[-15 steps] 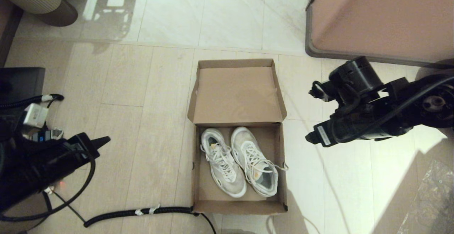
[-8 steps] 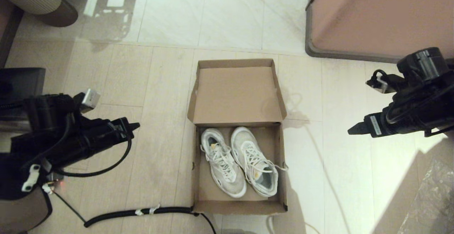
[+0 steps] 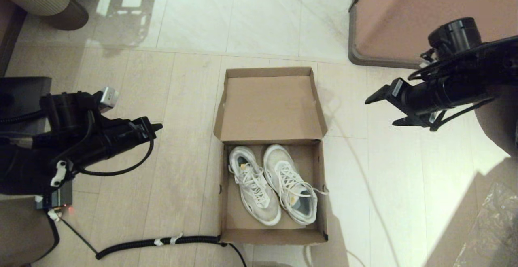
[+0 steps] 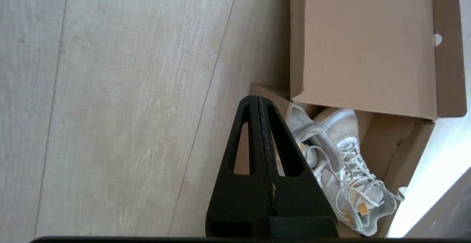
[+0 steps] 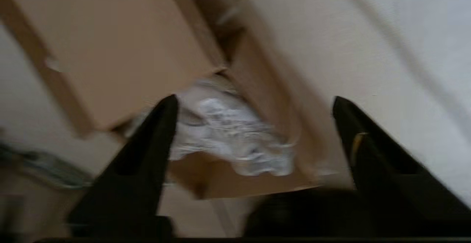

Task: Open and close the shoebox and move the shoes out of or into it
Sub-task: Close the shoe box

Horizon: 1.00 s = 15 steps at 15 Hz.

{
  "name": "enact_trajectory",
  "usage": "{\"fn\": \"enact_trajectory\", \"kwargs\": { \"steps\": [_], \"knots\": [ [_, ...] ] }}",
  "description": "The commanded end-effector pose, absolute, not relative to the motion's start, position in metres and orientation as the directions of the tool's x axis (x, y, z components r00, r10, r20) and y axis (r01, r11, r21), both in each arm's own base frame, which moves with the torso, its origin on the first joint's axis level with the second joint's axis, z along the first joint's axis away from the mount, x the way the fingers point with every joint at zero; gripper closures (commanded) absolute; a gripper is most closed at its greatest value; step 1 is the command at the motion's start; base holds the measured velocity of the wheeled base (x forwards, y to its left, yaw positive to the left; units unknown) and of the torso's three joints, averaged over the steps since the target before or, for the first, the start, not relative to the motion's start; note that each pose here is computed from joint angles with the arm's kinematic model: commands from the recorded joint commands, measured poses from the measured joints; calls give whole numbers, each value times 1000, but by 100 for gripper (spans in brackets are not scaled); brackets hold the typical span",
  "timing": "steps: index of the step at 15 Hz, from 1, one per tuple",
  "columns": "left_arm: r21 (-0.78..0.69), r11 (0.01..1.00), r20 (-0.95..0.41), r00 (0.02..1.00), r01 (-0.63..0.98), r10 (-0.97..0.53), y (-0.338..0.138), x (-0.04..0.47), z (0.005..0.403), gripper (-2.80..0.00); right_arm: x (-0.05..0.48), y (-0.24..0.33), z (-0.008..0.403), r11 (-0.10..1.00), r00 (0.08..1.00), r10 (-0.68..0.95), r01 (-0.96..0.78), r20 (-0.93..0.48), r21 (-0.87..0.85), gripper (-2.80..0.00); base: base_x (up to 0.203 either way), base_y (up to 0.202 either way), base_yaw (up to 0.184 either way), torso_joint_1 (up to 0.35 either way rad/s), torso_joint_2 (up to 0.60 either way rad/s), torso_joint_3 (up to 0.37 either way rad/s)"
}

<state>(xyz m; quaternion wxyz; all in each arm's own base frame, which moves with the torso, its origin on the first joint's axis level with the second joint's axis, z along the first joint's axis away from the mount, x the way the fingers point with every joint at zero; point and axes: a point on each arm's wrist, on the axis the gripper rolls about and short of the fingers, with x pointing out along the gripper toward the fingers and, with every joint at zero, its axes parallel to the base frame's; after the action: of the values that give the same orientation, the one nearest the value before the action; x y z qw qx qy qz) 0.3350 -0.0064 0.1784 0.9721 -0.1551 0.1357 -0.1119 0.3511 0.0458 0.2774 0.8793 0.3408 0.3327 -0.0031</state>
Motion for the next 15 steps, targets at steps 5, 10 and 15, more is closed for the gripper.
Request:
{"fn": "enact_trajectory", "kwargs": {
  "steps": [5,10,15],
  "knots": [
    [-362,912,-234,928,194,-290,-16,345,172,0,408,41,250,632,754,238,358,-612,687,0,0,0,0,0,0,0],
    [-374,902,-231,920,216,-316,-27,365,167,0,423,36,244,420,783,256,437,-566,795,0,0,0,0,0,0,0],
    [-448,862,-164,925,239,-342,-42,410,154,0,441,38,225,261,782,311,476,-540,840,0,0,0,0,0,0,0]
  ]
}}
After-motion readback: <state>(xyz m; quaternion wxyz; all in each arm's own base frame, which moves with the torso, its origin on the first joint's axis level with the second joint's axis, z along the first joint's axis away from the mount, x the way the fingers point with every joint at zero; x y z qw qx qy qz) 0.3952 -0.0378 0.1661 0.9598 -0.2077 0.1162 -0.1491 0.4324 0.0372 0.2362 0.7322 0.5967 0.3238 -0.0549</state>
